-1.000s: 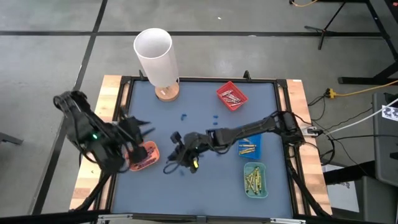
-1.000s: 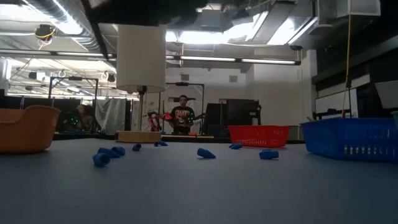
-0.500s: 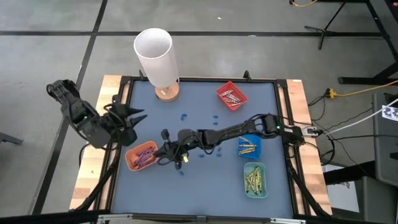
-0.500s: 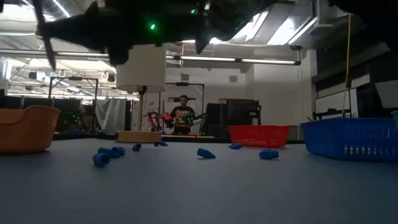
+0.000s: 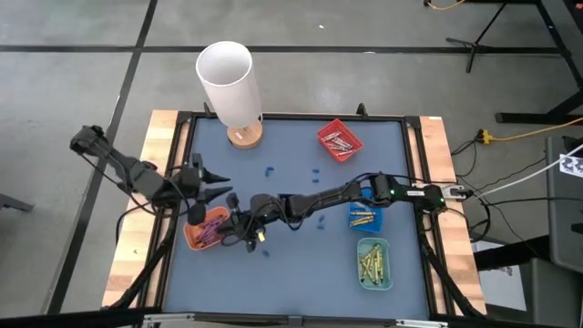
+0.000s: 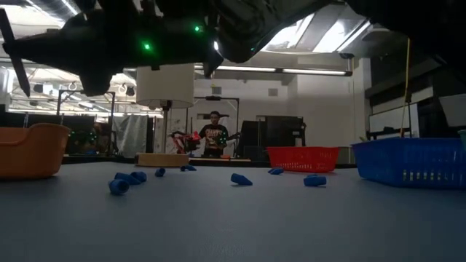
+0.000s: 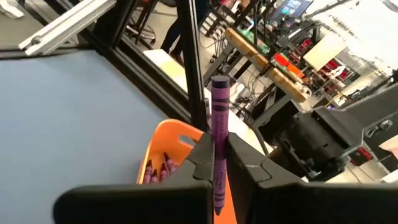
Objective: Sort crayons
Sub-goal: Put the violet crayon into the orange bin, then return to Home Position
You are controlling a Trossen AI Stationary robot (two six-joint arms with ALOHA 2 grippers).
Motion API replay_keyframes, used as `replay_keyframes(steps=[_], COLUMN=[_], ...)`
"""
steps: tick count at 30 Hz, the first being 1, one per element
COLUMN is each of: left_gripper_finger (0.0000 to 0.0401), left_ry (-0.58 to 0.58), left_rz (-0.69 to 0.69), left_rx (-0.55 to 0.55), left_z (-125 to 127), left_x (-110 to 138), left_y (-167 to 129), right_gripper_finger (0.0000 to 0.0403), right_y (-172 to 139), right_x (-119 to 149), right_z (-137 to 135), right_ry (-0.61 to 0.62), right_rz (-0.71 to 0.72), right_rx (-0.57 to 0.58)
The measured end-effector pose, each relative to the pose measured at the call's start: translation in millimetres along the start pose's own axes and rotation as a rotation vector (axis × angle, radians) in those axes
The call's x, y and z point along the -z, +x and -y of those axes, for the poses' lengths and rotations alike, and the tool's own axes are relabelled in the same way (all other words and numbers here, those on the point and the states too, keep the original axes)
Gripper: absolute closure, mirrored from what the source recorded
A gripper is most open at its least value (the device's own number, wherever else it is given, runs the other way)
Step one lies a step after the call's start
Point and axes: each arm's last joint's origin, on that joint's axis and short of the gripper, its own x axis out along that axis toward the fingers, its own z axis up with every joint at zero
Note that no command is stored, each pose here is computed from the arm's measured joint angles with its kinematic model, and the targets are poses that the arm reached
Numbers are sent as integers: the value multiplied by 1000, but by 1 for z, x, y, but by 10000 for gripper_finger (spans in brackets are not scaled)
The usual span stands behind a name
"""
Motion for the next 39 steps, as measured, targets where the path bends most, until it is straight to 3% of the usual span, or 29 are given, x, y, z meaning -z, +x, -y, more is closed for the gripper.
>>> replay_keyframes(steps=[8,15,21,27,31,39], left_gripper_finger=[299,299,299,299,299,299], left_ry=[78,82,75,70,67,68], left_rz=[153,211,247,271,303,289], left_rx=[125,186,162,154,145,132], left_z=[-21,-46,-58,-62,-64,-65], left_x=[18,21,39,65,81,115], left_y=[14,8,-2,-9,-11,-7], right_gripper_finger=[374,307,266,261,260,260], right_y=[0,0,0,-1,-8,-49], right_x=[1,1,1,0,-16,-65], right_z=[-1,-1,-1,0,10,35], right_ry=[3,3,3,3,3,88], right_rz=[-13,-15,-15,-66,-118,-284], right_rx=[-9,-10,-10,53,86,-35])
